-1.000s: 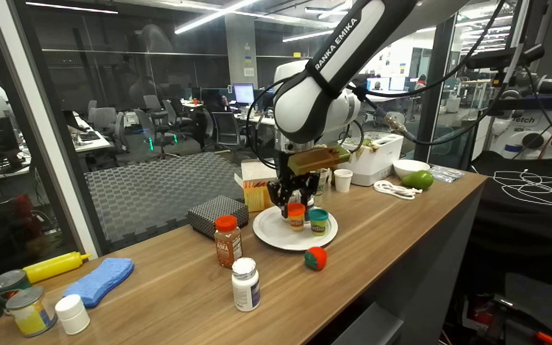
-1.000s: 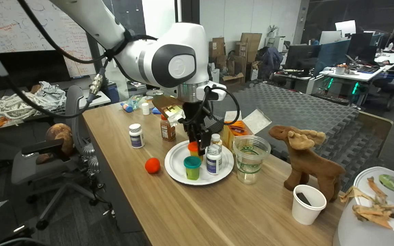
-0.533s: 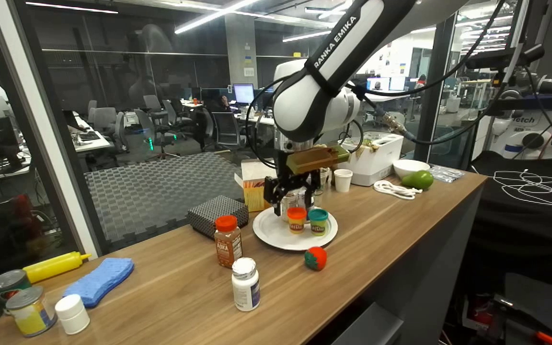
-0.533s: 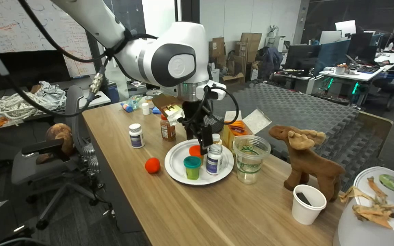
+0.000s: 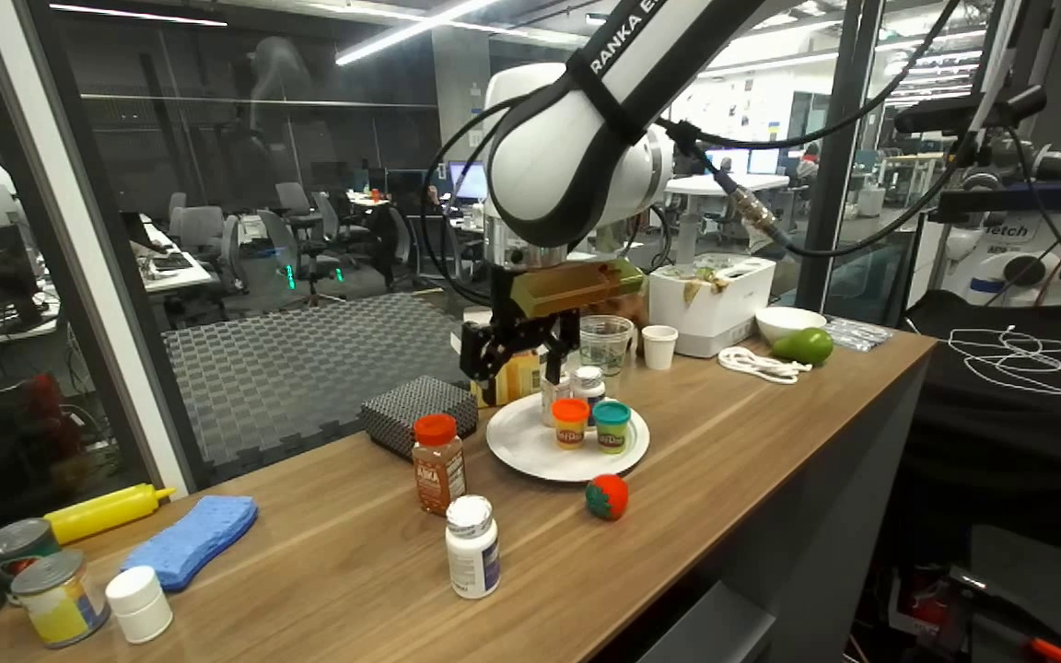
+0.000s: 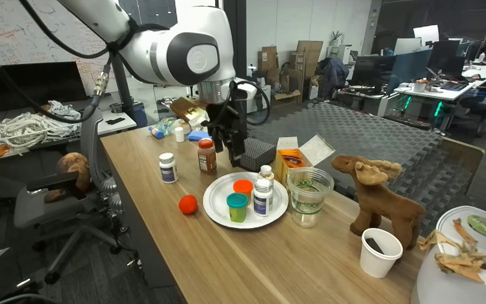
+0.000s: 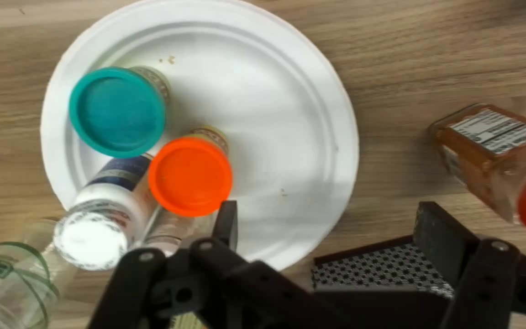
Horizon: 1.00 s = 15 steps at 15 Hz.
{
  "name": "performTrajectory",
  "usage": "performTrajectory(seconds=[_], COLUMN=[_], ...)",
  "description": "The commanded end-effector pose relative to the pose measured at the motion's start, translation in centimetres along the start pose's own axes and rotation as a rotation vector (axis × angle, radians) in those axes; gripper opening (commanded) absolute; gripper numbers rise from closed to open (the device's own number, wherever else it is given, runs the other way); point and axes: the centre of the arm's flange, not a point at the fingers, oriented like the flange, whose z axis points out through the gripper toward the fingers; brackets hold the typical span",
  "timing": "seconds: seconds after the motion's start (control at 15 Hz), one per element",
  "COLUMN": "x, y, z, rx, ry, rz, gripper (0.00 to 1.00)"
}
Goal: Place the containers and orange toy on the white plate
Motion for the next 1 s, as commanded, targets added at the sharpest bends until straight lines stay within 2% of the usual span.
performTrajectory(seconds=[0.0,0.2,0.4,0.67,0.93], x=[-2.0,-2.8,-2.8,-1.8,-0.5], y=[-4.6,-8.4,-10.7,-11.6,-11.6], z=[-4.1,-5.5,-5.0,-4.0,-2.6], rx=[-0.008,0.011,0.002,-0.052,-0.027], ry=[0.062,0.051,-0.032,-0.146,-0.212], rz=[-0.067,-0.15,-0.243,-0.359,-0.458], gripper=[1.0,1.0,1.0,1.0,1.0])
